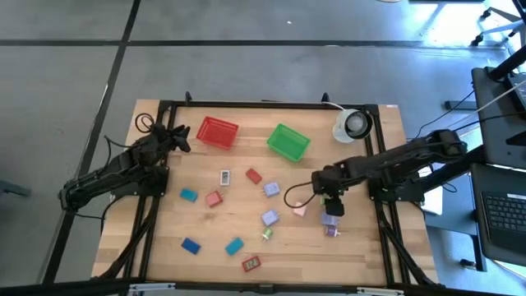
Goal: Pick & Place Office items
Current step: Put the right green charger adapter into the green bin, then put the top light violet charger adapter into the green bin
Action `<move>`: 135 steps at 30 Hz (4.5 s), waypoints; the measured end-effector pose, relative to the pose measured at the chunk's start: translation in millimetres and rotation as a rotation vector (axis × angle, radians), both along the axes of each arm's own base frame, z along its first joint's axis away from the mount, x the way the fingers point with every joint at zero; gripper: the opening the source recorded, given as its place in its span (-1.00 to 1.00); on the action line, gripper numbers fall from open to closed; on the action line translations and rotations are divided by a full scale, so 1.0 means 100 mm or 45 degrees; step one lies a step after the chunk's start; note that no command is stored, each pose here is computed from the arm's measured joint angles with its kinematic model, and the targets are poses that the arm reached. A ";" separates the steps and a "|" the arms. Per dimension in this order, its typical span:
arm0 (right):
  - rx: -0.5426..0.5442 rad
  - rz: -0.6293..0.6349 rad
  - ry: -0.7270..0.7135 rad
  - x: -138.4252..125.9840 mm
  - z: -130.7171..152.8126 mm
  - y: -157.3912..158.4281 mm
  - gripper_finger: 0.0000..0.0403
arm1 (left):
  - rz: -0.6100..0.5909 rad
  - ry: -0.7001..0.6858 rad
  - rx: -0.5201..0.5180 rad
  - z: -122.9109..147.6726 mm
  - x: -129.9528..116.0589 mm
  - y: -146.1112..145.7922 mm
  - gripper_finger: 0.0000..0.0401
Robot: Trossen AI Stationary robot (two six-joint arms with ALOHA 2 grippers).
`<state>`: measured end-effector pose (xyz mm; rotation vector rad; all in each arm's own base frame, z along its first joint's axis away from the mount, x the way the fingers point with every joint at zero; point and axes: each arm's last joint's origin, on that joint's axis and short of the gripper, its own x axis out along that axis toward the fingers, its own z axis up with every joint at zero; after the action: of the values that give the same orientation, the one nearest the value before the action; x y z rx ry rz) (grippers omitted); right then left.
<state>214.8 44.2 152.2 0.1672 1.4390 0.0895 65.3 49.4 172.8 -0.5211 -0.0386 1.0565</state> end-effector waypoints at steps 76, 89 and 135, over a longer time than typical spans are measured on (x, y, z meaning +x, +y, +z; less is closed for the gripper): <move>-0.518 -0.885 -0.924 1.05 0.74 -1.37 -0.24 | 0.002 0.008 -0.004 -0.01 0.00 0.00 -0.30; -0.270 -0.913 -0.639 1.19 0.14 -1.37 -0.24 | 0.002 0.008 -0.004 -0.01 0.00 0.00 -0.30; -0.358 -0.926 -0.602 1.07 0.42 -1.38 0.33 | 0.002 0.009 -0.003 -0.01 0.00 0.00 -0.29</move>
<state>321.7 -93.6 194.3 0.3982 0.8409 -0.6280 65.1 49.3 172.2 -0.5199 -0.0316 1.0596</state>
